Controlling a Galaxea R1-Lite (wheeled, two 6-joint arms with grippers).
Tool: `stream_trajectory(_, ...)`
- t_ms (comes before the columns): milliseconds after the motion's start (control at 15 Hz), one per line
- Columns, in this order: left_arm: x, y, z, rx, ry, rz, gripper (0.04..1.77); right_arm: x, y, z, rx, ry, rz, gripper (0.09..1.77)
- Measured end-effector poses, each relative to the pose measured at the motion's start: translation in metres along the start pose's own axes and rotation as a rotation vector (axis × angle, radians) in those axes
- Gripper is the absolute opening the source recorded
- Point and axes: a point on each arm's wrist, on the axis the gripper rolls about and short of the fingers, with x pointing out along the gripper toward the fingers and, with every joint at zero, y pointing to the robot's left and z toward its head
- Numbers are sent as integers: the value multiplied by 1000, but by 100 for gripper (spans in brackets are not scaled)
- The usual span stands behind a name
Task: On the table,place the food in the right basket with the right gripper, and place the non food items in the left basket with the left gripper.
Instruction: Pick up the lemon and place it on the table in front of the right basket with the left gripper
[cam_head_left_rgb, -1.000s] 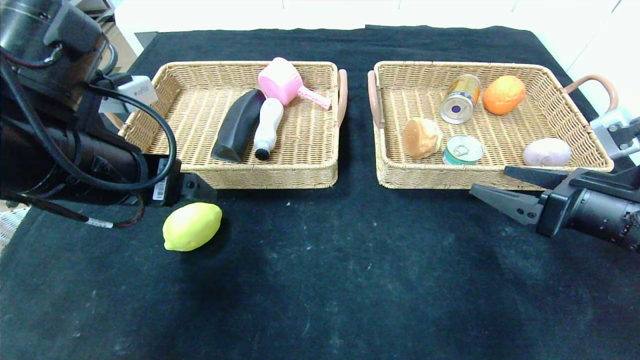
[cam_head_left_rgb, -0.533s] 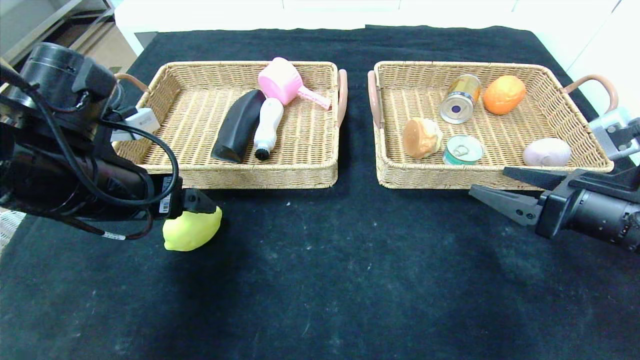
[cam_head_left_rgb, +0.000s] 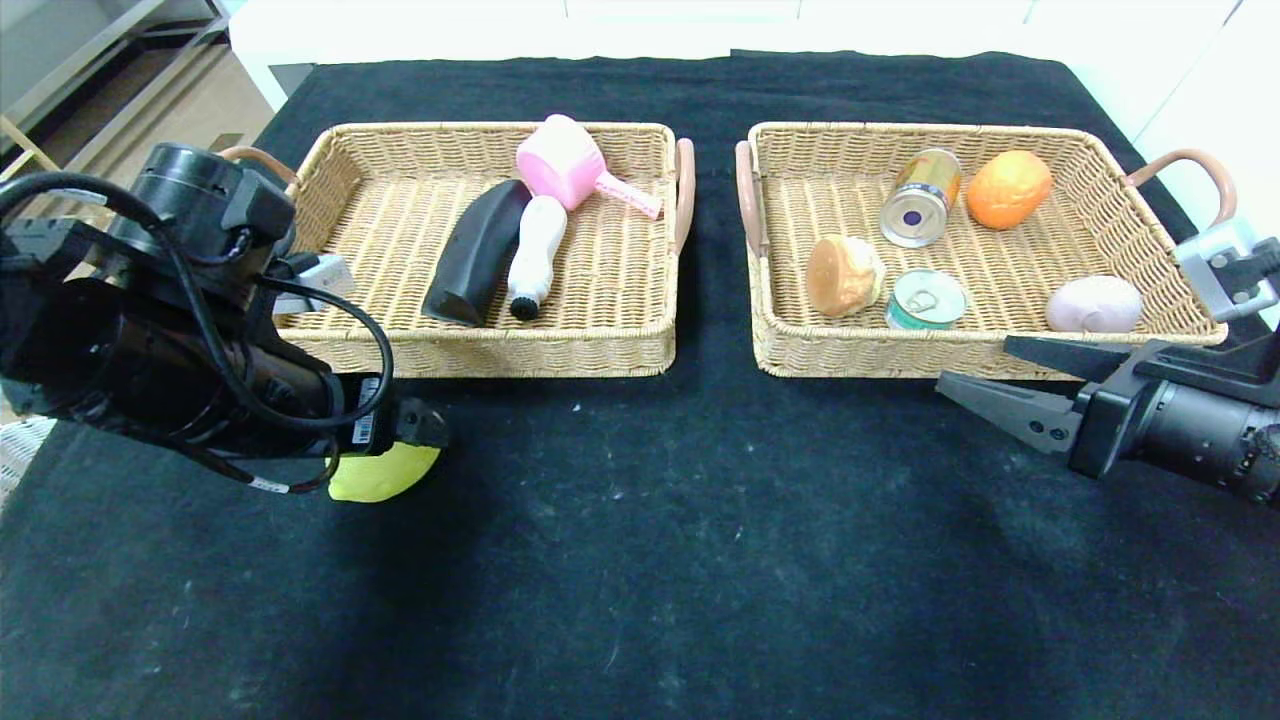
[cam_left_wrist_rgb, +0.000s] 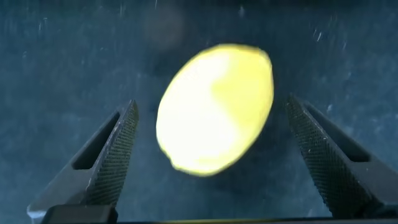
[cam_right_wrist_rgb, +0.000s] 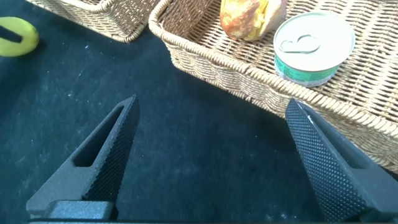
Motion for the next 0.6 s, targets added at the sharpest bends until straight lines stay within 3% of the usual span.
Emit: stream_trajectory(600, 16, -2, -3, 6, 11, 4, 171, 0, 0, -1, 1, 4, 0, 171)
